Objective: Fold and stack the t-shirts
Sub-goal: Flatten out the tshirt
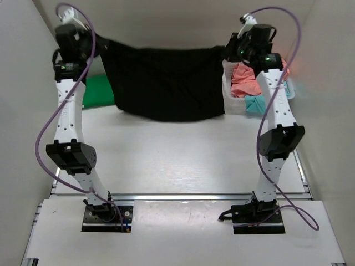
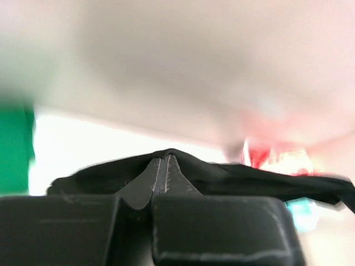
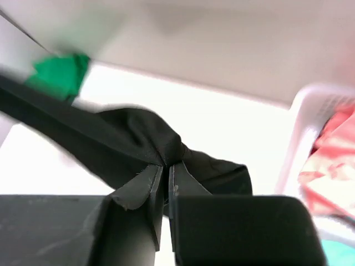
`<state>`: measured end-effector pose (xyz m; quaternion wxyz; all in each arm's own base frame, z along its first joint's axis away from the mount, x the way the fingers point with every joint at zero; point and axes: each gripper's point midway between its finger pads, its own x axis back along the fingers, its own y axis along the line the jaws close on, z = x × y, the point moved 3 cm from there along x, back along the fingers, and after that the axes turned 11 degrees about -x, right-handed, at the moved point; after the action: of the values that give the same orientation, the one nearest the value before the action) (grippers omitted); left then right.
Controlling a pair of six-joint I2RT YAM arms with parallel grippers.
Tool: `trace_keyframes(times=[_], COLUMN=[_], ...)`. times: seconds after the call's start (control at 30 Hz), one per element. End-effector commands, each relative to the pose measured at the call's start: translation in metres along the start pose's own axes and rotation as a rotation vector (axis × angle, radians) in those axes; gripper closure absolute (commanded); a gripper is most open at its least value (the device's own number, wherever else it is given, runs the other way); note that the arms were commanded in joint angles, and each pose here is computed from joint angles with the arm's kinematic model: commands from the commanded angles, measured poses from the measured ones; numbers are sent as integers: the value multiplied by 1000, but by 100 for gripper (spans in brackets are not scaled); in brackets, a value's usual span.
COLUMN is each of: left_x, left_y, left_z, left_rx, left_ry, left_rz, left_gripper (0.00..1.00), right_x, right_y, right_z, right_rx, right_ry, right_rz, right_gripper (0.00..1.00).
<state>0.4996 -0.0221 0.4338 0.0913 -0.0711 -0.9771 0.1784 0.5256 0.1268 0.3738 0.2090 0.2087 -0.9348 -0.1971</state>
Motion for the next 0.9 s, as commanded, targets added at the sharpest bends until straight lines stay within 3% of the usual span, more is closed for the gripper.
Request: trace_keyframes(times=[0.0, 0.2, 0.3, 0.33, 0.37, 0.4, 0.57, 0.6, 0.67, 0.8, 0.87], left_x=[67, 101, 112, 125, 125, 142, 213, 214, 230, 249, 254], left_y=[-19, -21, -4, -9, 5, 4, 40, 47, 48, 40, 37], left_z=[-79, -28, 50, 61, 101, 105, 243, 259, 283, 347, 357], left_rx=[-164, -172, -144, -153, -137, -133, 45, 56, 106, 182, 219], left_ry=[-178, -56, 117, 125, 214, 193, 343, 381, 389, 557, 575], left_rz=[-14, -33, -69, -68, -104, -111, -185, -202, -202, -162, -143], left_gripper=[100, 100, 100, 100, 100, 100, 100, 100, 100, 100, 100], right_x=[56, 61, 62, 58, 64, 74, 119, 121, 135, 150, 161], right_y=[27, 5, -9, -20, -20, -26, -47, -45, -53, -59, -60], right_z=[-49, 17, 73, 104, 114, 140, 272, 266, 304, 336, 346], right_rx=[68, 28, -20, -62, -72, -114, -222, -213, -264, -330, -377], right_ry=[-145, 46, 167, 232, 241, 283, 483, 457, 527, 633, 699], right_rz=[-79, -66, -50, -43, -54, -33, 75, 74, 107, 164, 216], right_gripper=[100, 99, 100, 100, 99, 100, 100, 100, 100, 100, 100])
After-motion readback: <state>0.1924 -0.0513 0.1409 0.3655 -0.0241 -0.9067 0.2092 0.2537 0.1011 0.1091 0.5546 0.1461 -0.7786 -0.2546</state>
